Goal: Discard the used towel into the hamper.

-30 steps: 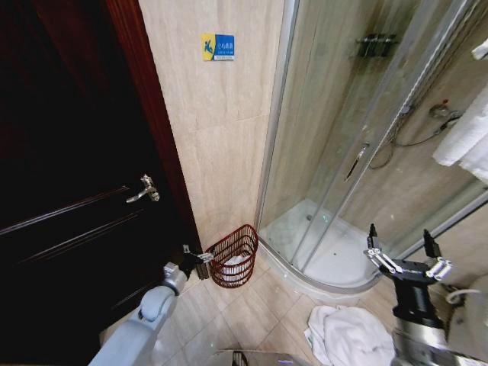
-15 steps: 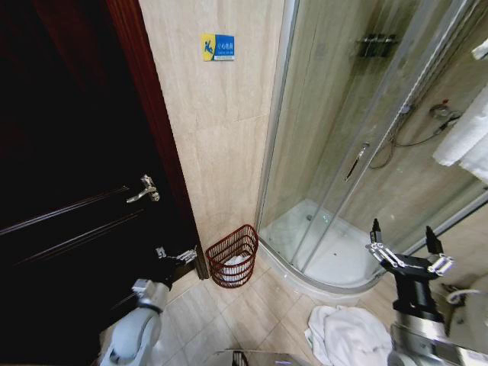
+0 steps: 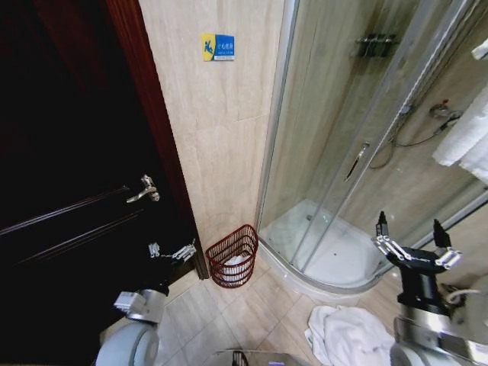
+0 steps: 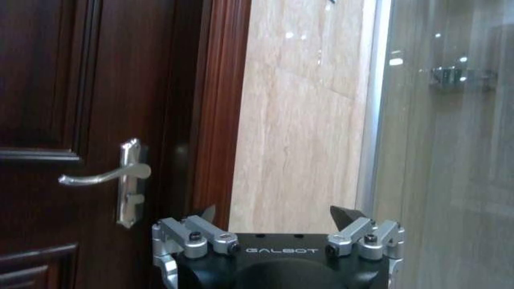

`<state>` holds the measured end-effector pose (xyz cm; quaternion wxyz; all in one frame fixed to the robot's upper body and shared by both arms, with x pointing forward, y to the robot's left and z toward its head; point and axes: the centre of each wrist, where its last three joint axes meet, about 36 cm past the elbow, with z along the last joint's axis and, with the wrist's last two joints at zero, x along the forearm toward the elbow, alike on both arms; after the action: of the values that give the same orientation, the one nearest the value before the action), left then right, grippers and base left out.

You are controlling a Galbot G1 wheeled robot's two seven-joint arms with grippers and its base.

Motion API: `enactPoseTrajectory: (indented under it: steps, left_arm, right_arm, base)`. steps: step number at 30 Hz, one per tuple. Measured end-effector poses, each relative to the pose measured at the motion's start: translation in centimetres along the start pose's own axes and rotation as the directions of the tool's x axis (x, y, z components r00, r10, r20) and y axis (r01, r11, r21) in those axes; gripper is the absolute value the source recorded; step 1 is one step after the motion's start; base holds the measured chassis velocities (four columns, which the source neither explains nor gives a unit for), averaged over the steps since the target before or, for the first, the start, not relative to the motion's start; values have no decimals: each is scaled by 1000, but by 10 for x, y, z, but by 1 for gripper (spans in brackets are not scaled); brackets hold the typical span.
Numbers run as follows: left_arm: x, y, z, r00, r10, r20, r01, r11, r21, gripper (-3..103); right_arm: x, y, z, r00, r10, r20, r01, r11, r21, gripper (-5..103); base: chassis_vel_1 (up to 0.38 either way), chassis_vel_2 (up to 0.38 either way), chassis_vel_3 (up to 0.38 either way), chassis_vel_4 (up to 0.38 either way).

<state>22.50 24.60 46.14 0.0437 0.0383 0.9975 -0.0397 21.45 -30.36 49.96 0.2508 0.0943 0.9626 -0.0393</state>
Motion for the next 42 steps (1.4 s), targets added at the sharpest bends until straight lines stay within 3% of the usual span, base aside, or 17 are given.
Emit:
enactPoseTrajectory:
  steps: [13, 25, 35, 38, 42]
  left_arm:
    - [1, -10, -7, 999, 42, -8, -42, 999, -1, 94]
    - [2, -12, -7, 999, 50, -15, -50, 999, -2, 99]
    - [2, -12, -6, 999, 50, -15, -50, 999, -2, 99]
    - [2, -12, -6, 999, 50, -15, -50, 999, -2, 99]
    - [2, -12, -6, 999, 50, -15, -50, 999, -2, 99]
  right_arm:
    - [-9, 1, 4, 1000, 5, 6, -5, 1000, -10, 100]
    - [-17, 2, 3, 999, 4, 33, -3, 1000, -21, 100]
    - [-17, -20, -11, 997, -1, 80, -4, 998, 60, 100]
    - [-15, -41, -24, 990, -3, 139, -15, 991, 133, 100]
    - [-11, -58, -37, 984, -1, 175, -28, 987, 159, 100]
  base:
    - [0, 0, 0, 0]
    - [0, 0, 0, 0]
    - [0, 0, 0, 0]
    - [0, 0, 0, 0]
    - [0, 0, 0, 0]
